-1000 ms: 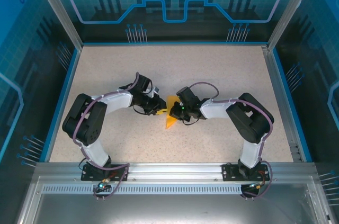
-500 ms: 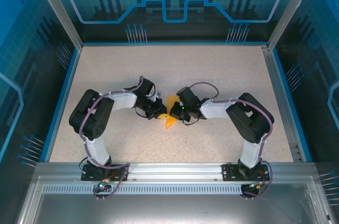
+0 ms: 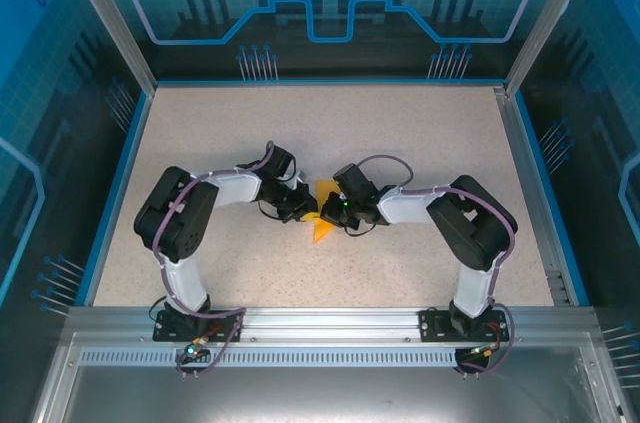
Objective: Fold a paper plane with a square sheet of paper (pick it up from the middle)
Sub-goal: Third fold the triangle at the center of the table.
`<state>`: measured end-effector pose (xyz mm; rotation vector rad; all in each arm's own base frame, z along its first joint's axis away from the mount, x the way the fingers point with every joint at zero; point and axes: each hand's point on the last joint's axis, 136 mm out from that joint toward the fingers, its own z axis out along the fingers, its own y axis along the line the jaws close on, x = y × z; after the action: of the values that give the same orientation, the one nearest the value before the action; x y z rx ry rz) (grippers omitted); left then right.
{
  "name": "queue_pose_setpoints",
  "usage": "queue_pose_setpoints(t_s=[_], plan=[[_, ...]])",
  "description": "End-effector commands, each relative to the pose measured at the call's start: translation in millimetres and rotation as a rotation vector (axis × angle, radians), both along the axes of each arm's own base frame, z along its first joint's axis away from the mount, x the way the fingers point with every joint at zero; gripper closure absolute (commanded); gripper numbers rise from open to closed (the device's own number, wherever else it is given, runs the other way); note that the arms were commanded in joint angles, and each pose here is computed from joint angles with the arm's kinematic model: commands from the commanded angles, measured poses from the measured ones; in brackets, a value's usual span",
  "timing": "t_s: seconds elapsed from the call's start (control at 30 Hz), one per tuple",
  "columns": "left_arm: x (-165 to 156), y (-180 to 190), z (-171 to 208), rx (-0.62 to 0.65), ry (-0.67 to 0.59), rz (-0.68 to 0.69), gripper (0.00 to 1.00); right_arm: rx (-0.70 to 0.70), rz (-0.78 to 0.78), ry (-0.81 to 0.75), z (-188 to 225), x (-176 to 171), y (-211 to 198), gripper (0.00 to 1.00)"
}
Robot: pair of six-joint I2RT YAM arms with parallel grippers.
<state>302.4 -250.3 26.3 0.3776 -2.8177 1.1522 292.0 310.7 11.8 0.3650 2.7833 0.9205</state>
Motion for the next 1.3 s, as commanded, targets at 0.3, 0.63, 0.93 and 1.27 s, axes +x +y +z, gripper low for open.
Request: queue_pose_setpoints(t_s=[0.3,0.63,0.93,1.27], plan=[[6.9,2.2,-18.7,0.065,-0.006,0.011,0.92,-0.113,-0.009,0.107,-25.4,-19.9,-27.0,0.99],[-11.7,24.3,-41.7,0.234,0.022,-0.029,0.94,-0.020,0.079,-0.125,41.1,-4.7,-21.9,0.96],[-21.2,38.0,-56.6,0.380,0.018,-0.071,0.94,0.051,0.129,-0.143,34.6,-18.1,-28.4,0.95],[-25.2,47.3,-61.3,0.540,-0.017,-0.129,0.94,0.061,0.143,-0.092,13.4,-8.6,-13.8,0.97]])
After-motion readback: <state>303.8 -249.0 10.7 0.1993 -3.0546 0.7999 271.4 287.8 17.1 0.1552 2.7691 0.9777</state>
